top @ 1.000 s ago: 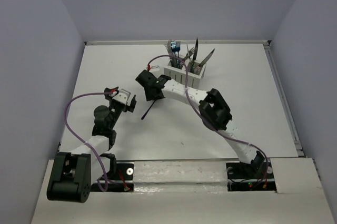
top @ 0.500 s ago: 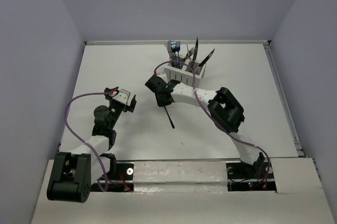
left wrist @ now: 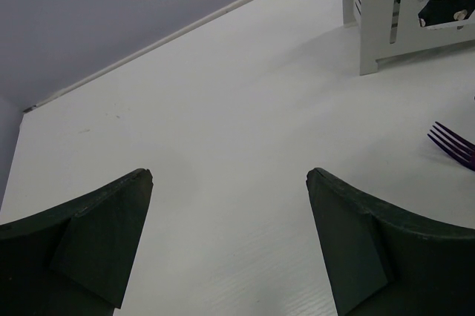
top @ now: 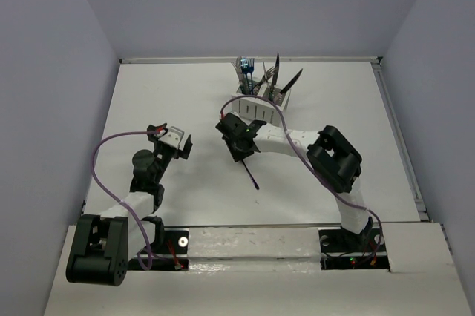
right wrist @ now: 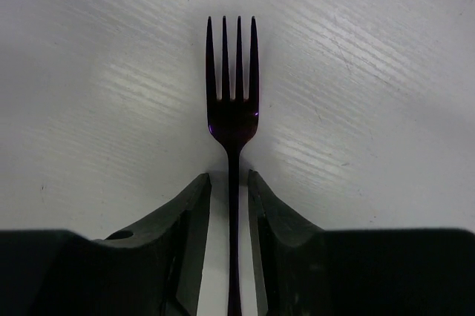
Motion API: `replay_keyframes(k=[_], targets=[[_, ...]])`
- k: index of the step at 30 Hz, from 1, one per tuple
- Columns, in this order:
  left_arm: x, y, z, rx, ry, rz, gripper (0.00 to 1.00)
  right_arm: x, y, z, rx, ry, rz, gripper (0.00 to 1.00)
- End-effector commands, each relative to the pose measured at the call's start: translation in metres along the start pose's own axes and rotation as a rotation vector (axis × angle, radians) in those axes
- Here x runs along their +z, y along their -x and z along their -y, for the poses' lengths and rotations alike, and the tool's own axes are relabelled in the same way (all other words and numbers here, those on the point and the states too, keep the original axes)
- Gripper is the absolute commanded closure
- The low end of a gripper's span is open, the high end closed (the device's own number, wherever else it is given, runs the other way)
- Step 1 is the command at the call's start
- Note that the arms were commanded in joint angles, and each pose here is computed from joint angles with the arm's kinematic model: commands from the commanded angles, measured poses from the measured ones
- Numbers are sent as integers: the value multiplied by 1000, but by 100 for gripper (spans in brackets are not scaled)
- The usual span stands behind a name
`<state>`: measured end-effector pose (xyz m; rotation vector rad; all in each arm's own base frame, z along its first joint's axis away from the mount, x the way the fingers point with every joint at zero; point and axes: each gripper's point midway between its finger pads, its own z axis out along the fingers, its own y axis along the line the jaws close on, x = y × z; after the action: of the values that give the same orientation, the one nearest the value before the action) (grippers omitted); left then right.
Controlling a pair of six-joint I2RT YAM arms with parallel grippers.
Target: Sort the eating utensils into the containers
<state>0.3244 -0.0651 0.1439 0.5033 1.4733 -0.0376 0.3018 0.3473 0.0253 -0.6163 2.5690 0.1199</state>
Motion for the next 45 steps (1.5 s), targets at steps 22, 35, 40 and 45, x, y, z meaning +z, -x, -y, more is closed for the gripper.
replay_keyframes(k=[22, 35, 40, 45], targets=[[2, 23, -15, 30, 61, 85, 1, -243, 275, 11, -48, -12, 1181, 100], [7, 21, -17, 21, 64, 66, 1, -258, 326, 141, 167, -417, 1548, 100], [8, 20, -18, 19, 67, 64, 1, -214, 307, 148, 206, -423, 1472, 100], [8, 20, -18, 19, 66, 63, 1, -166, 280, 143, 228, -366, 1378, 100]])
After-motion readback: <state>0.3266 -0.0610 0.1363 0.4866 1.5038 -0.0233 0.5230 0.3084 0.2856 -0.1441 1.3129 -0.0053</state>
